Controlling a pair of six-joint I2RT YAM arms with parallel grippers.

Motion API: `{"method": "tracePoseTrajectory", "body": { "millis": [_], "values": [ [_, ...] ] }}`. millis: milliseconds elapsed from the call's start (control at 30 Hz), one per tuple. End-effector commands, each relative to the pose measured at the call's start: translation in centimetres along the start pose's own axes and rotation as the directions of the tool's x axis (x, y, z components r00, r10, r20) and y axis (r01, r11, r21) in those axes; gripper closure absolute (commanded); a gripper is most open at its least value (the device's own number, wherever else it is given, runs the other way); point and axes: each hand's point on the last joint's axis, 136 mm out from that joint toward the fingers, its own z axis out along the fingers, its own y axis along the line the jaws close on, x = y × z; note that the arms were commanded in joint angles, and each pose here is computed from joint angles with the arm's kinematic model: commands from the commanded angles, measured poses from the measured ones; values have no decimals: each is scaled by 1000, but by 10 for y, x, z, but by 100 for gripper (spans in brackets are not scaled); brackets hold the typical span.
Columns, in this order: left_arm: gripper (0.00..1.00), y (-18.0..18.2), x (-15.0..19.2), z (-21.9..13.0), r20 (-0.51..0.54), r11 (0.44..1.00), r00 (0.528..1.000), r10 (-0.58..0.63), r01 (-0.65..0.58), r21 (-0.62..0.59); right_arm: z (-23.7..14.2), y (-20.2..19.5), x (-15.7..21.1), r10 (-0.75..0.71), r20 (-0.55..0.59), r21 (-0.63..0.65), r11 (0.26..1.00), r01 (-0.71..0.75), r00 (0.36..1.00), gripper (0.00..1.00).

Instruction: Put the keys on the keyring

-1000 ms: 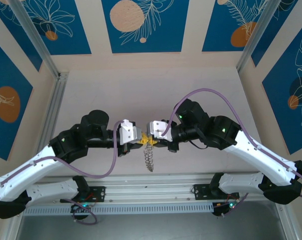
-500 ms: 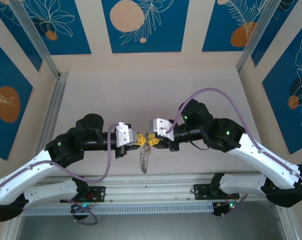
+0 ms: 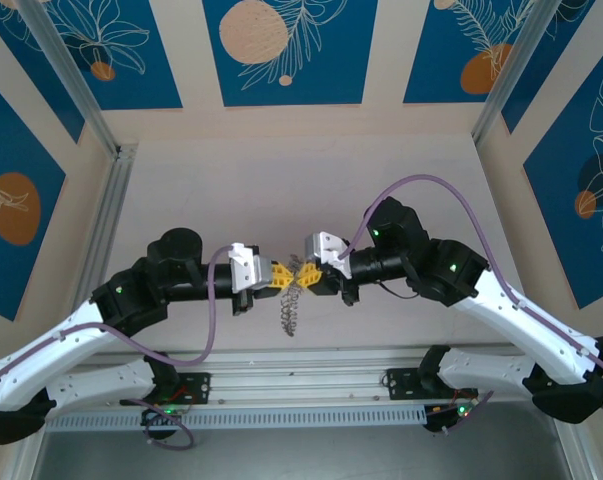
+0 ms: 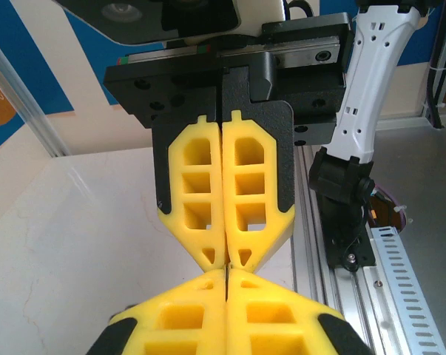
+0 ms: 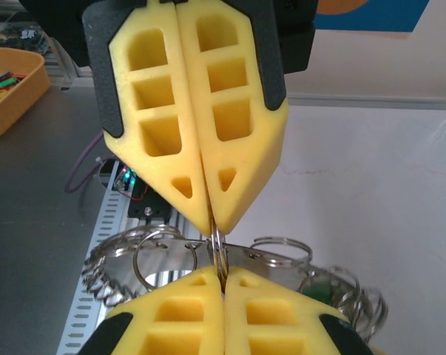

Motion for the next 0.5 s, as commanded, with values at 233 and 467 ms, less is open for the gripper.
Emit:
{"method": "tracePoseTrajectory", "body": {
  "millis": [233,467],
  "values": [
    [100,-4,-28,-10,117,999,993,32,-32,-1,-3,0,2,46,24,-19,999,-46,999,93],
    [100,-3,-31,-11,123,999,992,37,-36,-5,-1,-2,8,65,11,-18,998,-65,998,89]
  ]
}}
